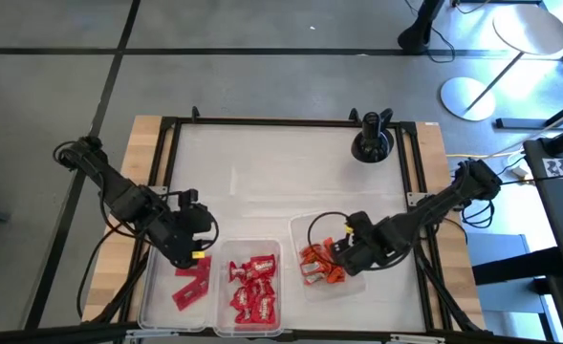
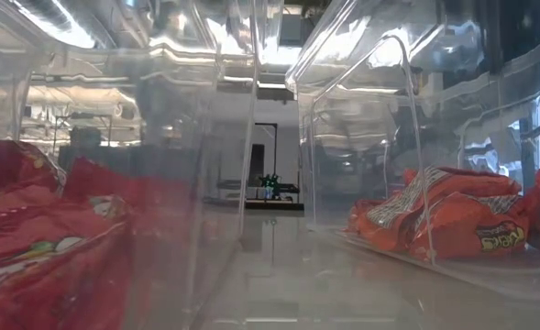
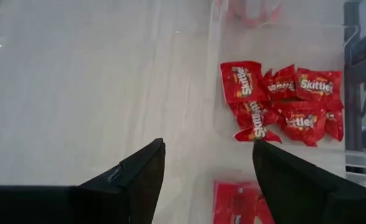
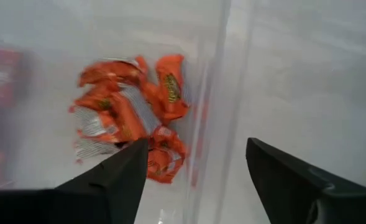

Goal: Sort candy
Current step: Adjust the right transparent bin

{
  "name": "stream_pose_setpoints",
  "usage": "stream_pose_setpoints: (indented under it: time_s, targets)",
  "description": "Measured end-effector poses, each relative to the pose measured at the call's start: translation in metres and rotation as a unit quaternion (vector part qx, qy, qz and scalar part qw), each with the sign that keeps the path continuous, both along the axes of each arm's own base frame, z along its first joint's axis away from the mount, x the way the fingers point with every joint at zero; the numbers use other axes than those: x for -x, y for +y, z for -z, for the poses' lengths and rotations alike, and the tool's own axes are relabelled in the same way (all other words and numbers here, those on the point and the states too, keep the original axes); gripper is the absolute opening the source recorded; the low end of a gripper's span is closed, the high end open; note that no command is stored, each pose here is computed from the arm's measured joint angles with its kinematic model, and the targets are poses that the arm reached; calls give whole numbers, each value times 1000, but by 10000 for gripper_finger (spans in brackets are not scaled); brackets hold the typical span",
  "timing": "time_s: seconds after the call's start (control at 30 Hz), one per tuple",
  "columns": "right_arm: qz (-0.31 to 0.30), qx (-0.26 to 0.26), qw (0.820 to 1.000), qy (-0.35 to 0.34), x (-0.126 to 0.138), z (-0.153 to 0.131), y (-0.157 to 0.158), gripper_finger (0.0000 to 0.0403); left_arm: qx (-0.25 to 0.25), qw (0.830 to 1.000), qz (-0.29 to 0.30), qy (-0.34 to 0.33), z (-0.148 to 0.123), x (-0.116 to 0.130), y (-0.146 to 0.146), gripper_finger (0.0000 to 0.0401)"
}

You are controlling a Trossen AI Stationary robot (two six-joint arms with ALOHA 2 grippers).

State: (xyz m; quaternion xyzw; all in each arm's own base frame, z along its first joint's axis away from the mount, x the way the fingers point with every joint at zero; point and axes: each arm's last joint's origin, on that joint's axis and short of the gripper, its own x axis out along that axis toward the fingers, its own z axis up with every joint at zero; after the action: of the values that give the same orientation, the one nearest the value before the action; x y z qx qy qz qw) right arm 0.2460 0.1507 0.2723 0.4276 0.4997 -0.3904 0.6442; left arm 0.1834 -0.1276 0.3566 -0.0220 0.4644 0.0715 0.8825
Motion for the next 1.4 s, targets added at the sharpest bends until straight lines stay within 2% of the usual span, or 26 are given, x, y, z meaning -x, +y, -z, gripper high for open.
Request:
stream_pose_setpoints:
  time_s: [0.17,0.27,0.37,0.47,0.53,0.77,0.93,1.07,1.2,1.4]
  targets:
    - [5,-21,1000,4,0,32,-1,244,-2,1000,-1,3,2,0,0,233]
    - [4,-31,1000,-5,-1,42,0,207,-2,1000,-1,3,2,0,0,233]
    - [3,-33,999,-5,0,45,0,139,-2,1000,-1,2,2,0,0,233]
    - [5,-27,1000,-5,0,45,0,45,-1,1000,-2,2,2,0,0,233]
    - [13,-15,1000,-15,0,45,-1,14,3,1000,-8,2,2,0,0,233]
    - [54,-14,998,-40,0,36,6,7,-1,1000,-2,-1,2,2,-2,233]
    - [93,-31,992,-81,13,21,34,5,-12,1000,-7,-8,2,1,-1,233]
    - [108,-46,989,-92,17,21,57,3,-24,1000,5,-9,2,1,-1,233]
    - [112,-51,990,-70,7,32,72,3,-34,999,16,-8,2,1,-1,233]
    - [126,-43,988,-74,-15,44,82,2,-34,999,18,-7,2,1,-1,233]
